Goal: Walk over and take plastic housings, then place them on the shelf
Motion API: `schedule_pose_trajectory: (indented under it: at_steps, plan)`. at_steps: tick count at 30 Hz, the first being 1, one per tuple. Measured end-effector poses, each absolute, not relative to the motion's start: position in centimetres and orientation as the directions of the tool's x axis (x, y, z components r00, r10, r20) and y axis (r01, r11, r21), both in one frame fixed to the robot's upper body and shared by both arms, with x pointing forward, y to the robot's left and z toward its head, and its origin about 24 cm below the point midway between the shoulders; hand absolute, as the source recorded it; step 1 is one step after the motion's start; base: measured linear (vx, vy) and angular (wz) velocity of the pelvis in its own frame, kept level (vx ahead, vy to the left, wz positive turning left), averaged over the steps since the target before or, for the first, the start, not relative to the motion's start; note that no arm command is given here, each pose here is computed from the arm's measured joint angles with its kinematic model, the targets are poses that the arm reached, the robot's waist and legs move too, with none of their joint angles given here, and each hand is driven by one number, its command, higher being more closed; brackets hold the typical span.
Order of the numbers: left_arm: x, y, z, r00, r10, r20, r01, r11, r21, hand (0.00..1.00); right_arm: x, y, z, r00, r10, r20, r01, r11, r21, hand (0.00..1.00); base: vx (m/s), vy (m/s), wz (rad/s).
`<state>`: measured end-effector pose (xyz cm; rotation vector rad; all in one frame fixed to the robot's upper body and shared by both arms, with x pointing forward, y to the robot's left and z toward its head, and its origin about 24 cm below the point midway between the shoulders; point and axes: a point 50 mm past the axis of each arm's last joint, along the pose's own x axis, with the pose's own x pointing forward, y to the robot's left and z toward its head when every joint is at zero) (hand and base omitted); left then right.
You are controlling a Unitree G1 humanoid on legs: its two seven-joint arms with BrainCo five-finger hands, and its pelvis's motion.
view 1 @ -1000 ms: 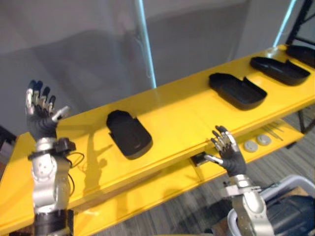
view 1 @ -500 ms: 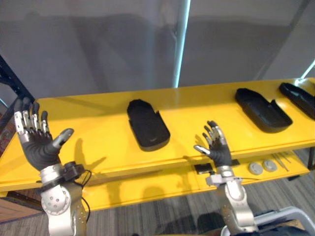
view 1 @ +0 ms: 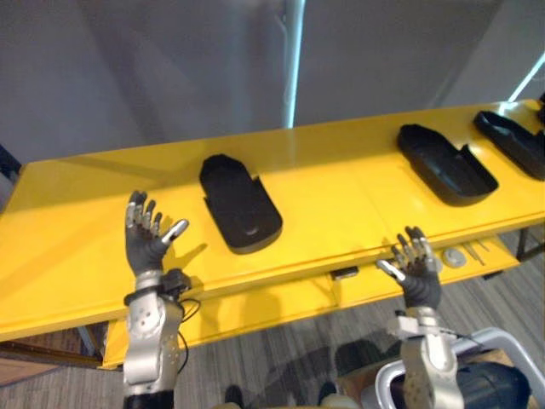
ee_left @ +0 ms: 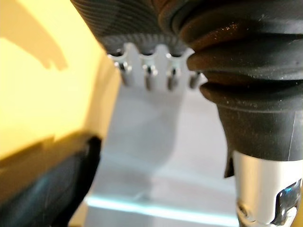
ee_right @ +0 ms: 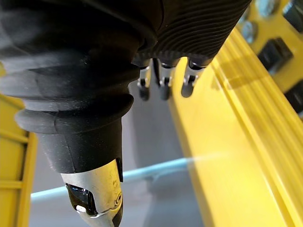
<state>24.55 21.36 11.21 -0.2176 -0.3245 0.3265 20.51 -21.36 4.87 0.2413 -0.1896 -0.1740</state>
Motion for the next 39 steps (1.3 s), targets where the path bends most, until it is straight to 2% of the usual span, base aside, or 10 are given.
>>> schedule_pose_trajectory:
  at_steps: [6, 11, 16, 27, 39]
  plan:
    - [25.5, 24.0, 12.7, 0.851, 0.423, 0.312, -0.356, 0.900, -0.250, 0.00, 20.8, -22.2, 6.6, 0.959, -0.145, 0.244, 0.095, 0.974, 0.205, 0.00, 0.00, 0.009, -0.23]
    - [26.8, 27.2, 11.9, 0.818, 0.524, 0.237, -0.491, 0.851, -0.184, 0.00, 20.3, -23.4, 9.2, 0.925, -0.077, 0.372, 0.032, 0.991, 0.126, 0.00, -0.03, 0.009, -0.10]
    - [28.7, 30.0, 10.7, 0.802, 0.587, 0.110, -0.577, 0.809, -0.112, 0.00, 20.3, -23.5, 9.7, 0.922, -0.021, 0.387, -0.014, 0.996, 0.088, 0.00, 0.01, 0.013, -0.13]
    - [32.4, 29.7, 8.3, 0.856, 0.500, -0.132, -0.517, 0.839, -0.169, 0.00, 20.6, -24.3, 10.7, 0.914, 0.019, 0.405, -0.037, 0.999, 0.036, 0.00, -0.01, 0.002, -0.07]
    - [34.5, 28.8, 11.3, 0.898, 0.436, -0.057, -0.435, 0.860, -0.266, 0.00, 21.3, -23.6, 11.4, 0.903, 0.050, 0.427, -0.074, 0.996, 0.040, 0.00, -0.04, -0.024, 0.01]
